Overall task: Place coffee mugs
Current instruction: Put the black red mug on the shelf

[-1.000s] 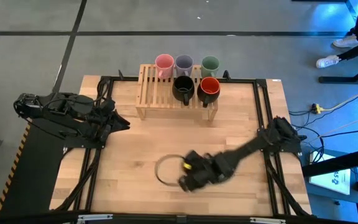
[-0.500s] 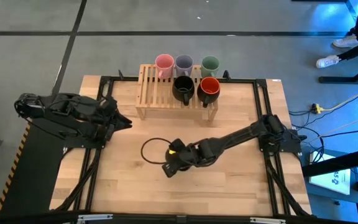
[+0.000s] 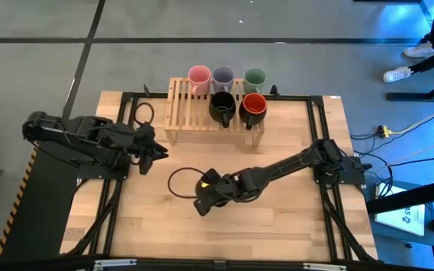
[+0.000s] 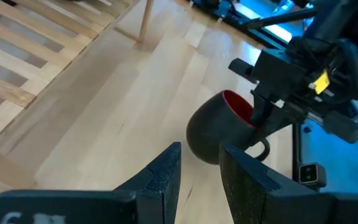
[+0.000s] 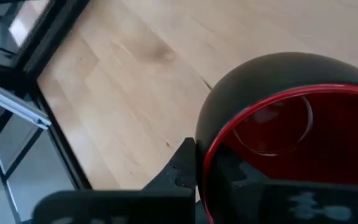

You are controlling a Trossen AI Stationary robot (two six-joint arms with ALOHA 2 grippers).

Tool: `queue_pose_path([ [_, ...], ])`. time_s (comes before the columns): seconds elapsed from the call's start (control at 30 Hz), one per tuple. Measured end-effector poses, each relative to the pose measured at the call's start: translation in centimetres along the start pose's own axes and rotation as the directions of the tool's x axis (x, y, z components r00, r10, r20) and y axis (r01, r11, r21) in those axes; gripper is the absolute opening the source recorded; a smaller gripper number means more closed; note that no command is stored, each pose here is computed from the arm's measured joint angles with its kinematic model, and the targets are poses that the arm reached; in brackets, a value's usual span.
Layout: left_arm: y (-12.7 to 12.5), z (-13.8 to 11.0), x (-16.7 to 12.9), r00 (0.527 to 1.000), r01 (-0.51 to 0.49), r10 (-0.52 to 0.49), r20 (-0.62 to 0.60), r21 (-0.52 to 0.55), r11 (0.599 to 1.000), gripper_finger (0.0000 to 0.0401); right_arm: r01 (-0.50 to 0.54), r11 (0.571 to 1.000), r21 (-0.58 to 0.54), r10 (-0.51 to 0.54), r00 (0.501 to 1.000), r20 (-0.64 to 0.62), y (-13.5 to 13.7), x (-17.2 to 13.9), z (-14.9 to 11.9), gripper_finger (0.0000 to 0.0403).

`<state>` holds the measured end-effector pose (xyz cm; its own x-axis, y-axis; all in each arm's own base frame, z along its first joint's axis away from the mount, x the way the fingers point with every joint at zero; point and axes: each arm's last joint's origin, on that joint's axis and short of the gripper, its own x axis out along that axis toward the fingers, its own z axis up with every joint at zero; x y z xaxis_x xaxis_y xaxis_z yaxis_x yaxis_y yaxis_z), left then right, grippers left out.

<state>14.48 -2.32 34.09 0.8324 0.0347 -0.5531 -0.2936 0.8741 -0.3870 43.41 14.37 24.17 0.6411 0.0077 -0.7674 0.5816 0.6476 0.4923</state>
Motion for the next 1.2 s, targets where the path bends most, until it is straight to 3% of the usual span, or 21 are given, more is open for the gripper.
queue_pose_path([
  [0.07, -0.1, 0.0, 0.3, 1.000, -0.007, 0.007, -0.009, 0.017, 1.000, 0.0104, 0.002, 1.000, -0.003, -0.002, 1.000, -0.002, -0.1, 0.4, 0.2, 0.0000],
  [0.23, -0.2, 0.0, 0.8, 1.000, -0.016, 0.017, -0.024, 0.028, 0.999, 0.0104, 0.145, 0.989, -0.033, -0.147, 0.987, -0.065, -1.7, 1.1, -0.4, 0.0000],
  [0.63, -0.2, 0.0, 0.8, 1.000, -0.011, 0.012, -0.020, 0.005, 1.000, 0.0104, 0.093, 0.993, -0.071, -0.098, 0.992, -0.080, -1.4, 2.3, -0.7, 0.0021],
  [1.0, -0.2, 0.0, 0.8, 1.000, -0.012, 0.012, -0.020, 0.002, 1.000, 0.0104, 0.091, 0.994, -0.065, -0.092, 0.996, -0.013, -1.3, 2.5, -0.4, 0.0112],
  [1.2, -0.3, 0.0, 1.3, 0.999, -0.018, 0.018, -0.033, -0.002, 1.000, 0.0104, 0.059, 0.992, -0.116, -0.054, 0.998, 0.043, -0.4, -0.4, 0.4, 0.0122],
])
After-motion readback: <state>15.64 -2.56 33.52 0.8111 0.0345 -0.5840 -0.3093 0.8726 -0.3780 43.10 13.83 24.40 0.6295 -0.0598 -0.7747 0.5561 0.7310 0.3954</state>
